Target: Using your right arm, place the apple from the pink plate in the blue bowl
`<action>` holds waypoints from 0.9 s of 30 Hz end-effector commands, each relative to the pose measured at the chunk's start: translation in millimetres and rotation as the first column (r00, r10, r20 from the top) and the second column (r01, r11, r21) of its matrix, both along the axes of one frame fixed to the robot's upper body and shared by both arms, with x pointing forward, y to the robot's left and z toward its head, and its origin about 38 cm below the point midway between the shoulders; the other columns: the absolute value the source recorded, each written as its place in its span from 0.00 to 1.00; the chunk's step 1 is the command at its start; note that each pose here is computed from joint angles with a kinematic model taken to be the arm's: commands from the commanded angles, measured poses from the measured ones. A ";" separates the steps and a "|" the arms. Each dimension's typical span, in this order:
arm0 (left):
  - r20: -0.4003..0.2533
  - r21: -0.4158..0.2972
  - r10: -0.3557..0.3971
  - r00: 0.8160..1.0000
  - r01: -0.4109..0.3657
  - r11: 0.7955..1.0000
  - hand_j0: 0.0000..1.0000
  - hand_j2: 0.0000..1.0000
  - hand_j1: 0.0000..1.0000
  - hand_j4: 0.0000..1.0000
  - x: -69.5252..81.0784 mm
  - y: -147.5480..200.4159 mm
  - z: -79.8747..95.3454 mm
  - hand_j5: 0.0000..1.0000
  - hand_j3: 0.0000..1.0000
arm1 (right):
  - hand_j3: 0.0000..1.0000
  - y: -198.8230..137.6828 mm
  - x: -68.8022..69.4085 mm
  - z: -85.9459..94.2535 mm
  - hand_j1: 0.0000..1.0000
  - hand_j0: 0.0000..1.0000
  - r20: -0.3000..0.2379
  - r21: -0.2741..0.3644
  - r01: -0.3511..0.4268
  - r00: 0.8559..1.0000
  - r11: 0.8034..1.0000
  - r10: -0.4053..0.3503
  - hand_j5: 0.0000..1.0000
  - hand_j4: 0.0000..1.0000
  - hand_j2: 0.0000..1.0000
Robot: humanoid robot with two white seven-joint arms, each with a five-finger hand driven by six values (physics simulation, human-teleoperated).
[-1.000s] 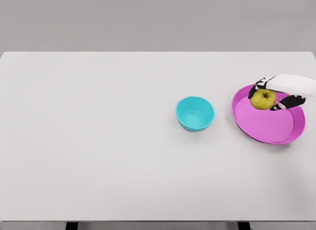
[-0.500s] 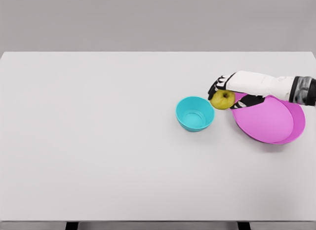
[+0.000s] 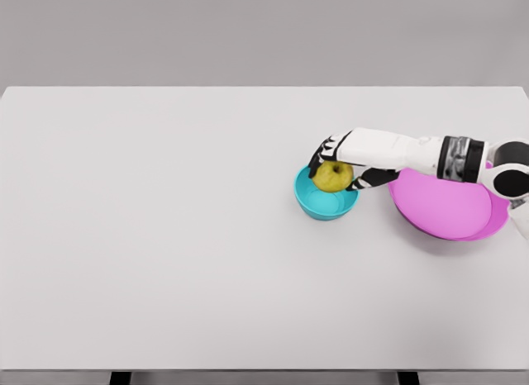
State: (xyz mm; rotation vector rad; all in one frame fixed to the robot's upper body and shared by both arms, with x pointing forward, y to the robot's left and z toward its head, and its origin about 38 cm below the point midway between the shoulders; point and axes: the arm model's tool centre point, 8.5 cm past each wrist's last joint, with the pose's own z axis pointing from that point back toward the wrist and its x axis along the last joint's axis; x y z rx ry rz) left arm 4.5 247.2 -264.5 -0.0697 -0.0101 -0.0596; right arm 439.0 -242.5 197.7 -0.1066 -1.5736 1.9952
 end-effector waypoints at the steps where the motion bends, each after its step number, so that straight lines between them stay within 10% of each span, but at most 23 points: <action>1: 0.000 0.001 0.001 1.000 -0.001 1.000 1.00 1.00 1.00 1.00 -0.1 0.1 0.0 1.00 1.00 | 0.62 0.6 -0.3 -1.5 0.62 0.62 -0.007 0.004 0.001 1.000 1.000 -0.001 0.62 0.62 0.62; 3: 0.000 0.000 0.000 1.000 0.000 1.000 1.00 1.00 1.00 1.00 -0.1 0.0 0.0 1.00 1.00 | 1.00 0.0 0.1 -1.3 1.00 1.00 -0.007 0.005 0.003 1.000 1.000 -0.003 1.00 1.00 1.00; 10: 0.000 0.000 0.000 1.000 0.000 1.000 1.00 1.00 1.00 1.00 -0.1 0.0 0.0 1.00 1.00 | 1.00 -5.3 2.2 8.1 1.00 1.00 0.014 0.006 0.013 1.000 1.000 -0.013 1.00 1.00 1.00; 13: 0.000 0.001 0.000 1.000 0.000 1.000 1.00 1.00 1.00 1.00 -0.1 0.1 0.0 1.00 1.00 | 1.00 -31.7 -1.6 61.6 1.00 1.00 0.150 0.024 0.046 0.988 0.999 -0.050 1.00 1.00 1.00; 18: 0.000 0.000 0.000 1.000 0.000 1.000 1.00 1.00 1.00 1.00 -0.1 0.0 0.0 1.00 1.00 | 1.00 -105.2 -10.5 88.6 1.00 1.00 0.200 0.008 0.204 0.959 0.979 -0.202 1.00 1.00 1.00; 27: 0.000 0.001 0.001 1.000 -0.001 1.000 1.00 1.00 1.00 1.00 -0.1 0.1 0.0 1.00 1.00 | 1.00 -128.3 -17.4 46.1 1.00 1.00 0.099 0.136 0.309 0.941 0.941 -0.323 1.00 1.00 1.00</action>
